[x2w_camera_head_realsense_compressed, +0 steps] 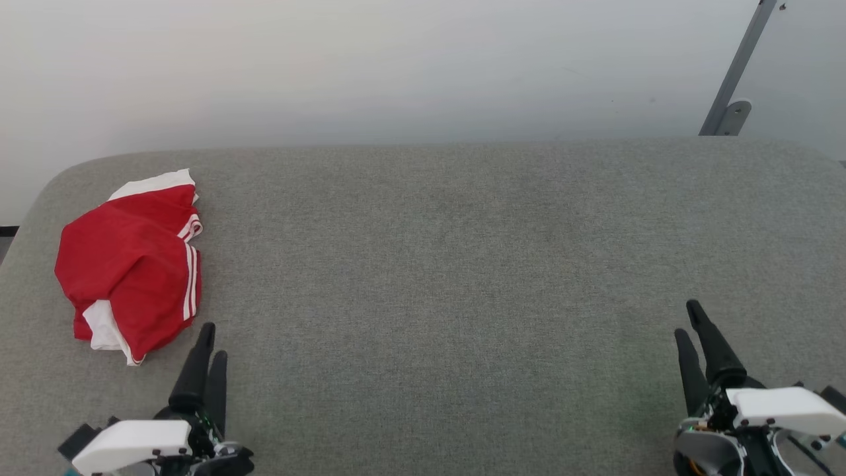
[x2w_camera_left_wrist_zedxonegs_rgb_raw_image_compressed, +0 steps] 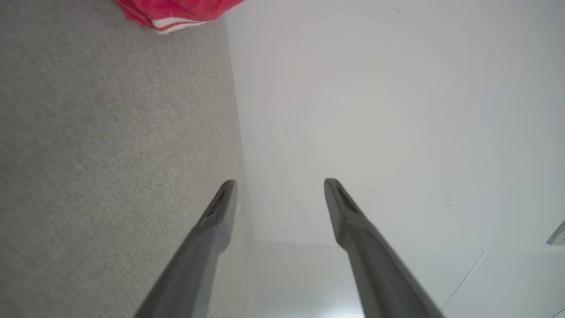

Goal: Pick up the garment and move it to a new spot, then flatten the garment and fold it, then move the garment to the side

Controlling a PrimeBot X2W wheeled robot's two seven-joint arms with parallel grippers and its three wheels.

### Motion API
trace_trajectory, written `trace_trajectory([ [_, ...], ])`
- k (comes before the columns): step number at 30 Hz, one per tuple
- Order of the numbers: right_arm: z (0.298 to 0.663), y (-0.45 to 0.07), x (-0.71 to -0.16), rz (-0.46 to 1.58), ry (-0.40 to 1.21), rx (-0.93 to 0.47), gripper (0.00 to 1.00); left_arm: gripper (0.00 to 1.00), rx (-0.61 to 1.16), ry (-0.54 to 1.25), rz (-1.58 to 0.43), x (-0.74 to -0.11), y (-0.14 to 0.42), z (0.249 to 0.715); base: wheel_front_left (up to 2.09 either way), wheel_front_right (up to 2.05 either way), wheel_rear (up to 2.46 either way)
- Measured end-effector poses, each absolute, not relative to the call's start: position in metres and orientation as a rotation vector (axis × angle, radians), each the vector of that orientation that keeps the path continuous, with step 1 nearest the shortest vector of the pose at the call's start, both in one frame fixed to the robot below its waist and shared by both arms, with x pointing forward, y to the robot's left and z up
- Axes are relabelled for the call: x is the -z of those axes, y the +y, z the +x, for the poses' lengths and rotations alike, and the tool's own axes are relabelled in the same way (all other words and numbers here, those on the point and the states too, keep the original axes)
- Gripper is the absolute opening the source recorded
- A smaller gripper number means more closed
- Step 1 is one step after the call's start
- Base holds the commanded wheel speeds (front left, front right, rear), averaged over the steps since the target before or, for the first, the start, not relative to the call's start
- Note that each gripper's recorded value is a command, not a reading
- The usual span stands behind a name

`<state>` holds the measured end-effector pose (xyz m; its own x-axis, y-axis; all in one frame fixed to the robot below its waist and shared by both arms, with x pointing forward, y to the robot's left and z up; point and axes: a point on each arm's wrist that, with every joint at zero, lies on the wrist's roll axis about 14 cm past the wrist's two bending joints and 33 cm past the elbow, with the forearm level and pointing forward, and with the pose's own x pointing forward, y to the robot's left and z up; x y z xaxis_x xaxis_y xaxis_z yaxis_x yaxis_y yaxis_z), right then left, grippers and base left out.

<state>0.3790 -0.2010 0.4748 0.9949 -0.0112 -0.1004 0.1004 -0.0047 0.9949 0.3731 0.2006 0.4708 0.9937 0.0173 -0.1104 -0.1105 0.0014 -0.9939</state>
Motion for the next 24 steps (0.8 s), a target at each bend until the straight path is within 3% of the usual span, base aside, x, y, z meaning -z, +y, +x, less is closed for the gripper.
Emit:
trace_trajectory([
  [8,0.392,-0.203,-0.487,1.468,0.049,0.064,1.00,1.00,-0.087,0.051,-1.423,-0.481,0.208,0.382,0.00,0.00,0.00],
  [24,0.412,-0.207,-0.506,1.058,0.037,0.010,1.00,1.00,-0.074,0.018,-1.037,-0.496,0.215,0.390,0.00,0.00,0.00],
])
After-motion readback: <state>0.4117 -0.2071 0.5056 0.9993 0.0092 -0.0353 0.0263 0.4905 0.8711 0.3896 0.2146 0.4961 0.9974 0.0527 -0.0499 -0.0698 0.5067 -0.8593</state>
